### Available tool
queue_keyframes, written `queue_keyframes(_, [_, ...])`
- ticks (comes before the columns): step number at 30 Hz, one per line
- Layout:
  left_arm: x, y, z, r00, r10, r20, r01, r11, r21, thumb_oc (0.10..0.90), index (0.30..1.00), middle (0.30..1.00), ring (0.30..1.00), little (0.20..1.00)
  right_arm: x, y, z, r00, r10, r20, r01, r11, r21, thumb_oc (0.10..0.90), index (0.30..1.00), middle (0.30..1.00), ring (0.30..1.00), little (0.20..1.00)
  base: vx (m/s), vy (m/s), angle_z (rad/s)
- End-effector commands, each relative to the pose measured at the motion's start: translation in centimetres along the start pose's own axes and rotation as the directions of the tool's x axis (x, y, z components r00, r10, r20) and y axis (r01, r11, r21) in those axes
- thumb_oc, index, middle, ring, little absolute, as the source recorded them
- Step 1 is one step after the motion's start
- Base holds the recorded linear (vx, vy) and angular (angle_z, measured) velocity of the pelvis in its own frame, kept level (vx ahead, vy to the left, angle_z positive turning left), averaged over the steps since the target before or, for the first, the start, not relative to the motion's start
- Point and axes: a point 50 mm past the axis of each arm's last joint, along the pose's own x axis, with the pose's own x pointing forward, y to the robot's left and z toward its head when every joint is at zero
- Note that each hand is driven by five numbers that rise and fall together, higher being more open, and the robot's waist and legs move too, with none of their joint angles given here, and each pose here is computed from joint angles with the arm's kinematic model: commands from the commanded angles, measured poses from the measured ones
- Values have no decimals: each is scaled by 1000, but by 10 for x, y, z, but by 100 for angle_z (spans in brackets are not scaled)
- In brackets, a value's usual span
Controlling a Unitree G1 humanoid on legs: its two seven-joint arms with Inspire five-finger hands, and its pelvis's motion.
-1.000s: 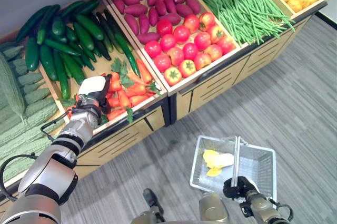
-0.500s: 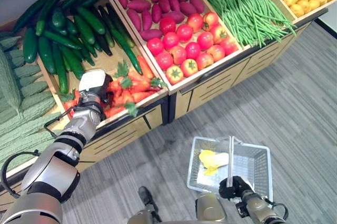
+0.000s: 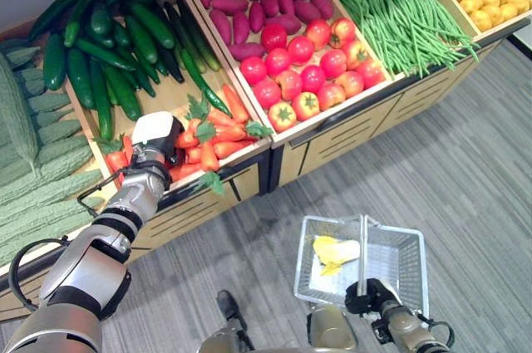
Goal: Get the vegetables into the basket
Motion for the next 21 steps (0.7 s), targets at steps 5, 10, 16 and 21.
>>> queue_keyframes(5, [14,72,7,950,309,47,-308,951,-22,400,300,300,300,300,-8,23,-25,995,83,-63,-87,995,-58,400,300,300,300,300,2,1,4])
queue_keyframes(10, [11,93,19,913,395,108,-390,919,-62,400,300,300,300,300,-8,23,-25,994,87,-65,-91,994,-56,400,300,300,300,300,24,3,5])
queue_keyframes(16, [2,111,34,861,478,173,-460,877,-137,400,300,300,300,300,-9,23,-28,993,88,-84,-92,994,-56,400,300,300,300,300,14,11,7])
queue_keyframes(21, [-7,121,39,836,504,218,-482,864,-149,400,300,300,300,300,-9,23,-30,991,89,-98,-94,994,-50,400,300,300,300,300,1,-2,3])
